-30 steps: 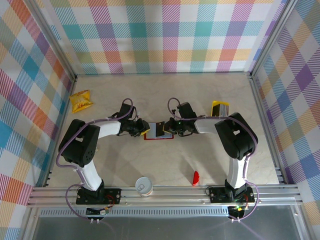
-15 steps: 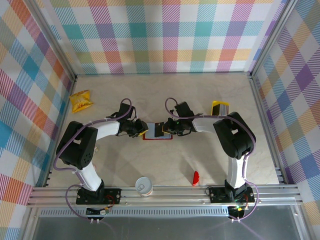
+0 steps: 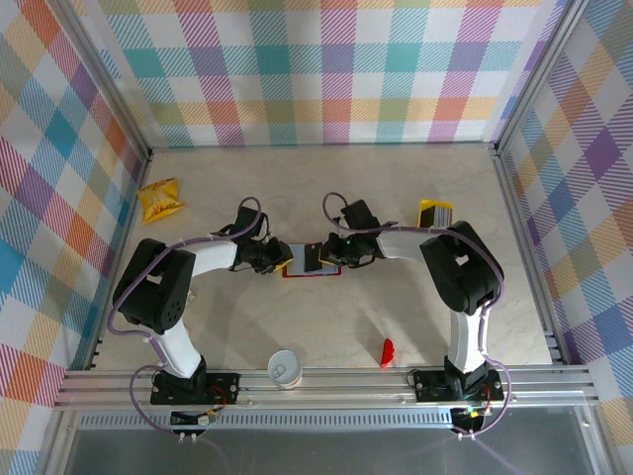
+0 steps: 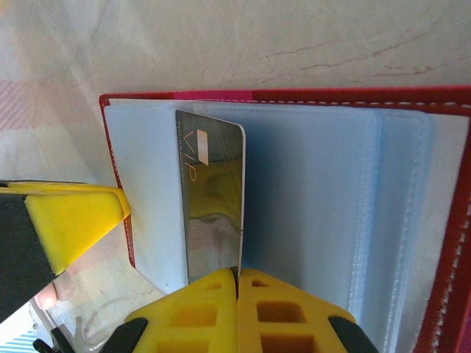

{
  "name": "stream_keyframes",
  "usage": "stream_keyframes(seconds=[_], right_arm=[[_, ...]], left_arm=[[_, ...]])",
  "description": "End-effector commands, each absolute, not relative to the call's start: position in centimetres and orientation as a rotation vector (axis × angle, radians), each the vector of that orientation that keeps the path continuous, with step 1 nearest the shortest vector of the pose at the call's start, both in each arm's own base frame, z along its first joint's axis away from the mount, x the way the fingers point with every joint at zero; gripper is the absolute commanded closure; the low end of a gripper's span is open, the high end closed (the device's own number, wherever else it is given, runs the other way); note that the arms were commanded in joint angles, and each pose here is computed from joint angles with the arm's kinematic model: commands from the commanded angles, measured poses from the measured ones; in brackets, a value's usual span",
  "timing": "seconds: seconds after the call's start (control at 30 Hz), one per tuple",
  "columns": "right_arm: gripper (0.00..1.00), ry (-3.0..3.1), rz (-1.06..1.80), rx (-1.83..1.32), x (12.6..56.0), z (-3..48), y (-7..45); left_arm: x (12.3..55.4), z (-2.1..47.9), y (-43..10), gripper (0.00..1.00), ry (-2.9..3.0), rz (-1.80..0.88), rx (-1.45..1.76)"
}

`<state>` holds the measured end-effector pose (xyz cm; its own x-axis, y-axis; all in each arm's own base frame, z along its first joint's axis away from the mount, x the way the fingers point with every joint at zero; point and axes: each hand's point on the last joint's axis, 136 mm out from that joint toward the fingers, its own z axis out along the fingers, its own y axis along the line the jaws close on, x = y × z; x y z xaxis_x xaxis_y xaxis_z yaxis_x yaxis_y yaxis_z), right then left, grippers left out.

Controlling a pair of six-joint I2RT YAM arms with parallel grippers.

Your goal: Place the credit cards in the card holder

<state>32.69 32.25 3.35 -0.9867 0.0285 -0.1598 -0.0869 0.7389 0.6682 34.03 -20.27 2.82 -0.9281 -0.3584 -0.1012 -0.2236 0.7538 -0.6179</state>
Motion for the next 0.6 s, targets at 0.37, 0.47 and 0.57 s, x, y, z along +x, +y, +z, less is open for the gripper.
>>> stream_keyframes(seconds=[0.37,0.47,0.57], right_arm=[[1.0,2.943,0.977,-0.085,30.3,0.5,32.1],[1.0,2.937,0.976,-0.091,30.5,0.8,32.3],[0.94,2.92,0.994,-0.091,30.9,1.8,32.7]], left_arm=[[32.9,0.8,-20.0,0.75,2.791,-0.887,-0.475],[32.9,0.7,-20.0,0.75,2.794,-0.887,-0.479],[32.8,0.7,-19.8,0.75,2.795,-0.879,-0.482]])
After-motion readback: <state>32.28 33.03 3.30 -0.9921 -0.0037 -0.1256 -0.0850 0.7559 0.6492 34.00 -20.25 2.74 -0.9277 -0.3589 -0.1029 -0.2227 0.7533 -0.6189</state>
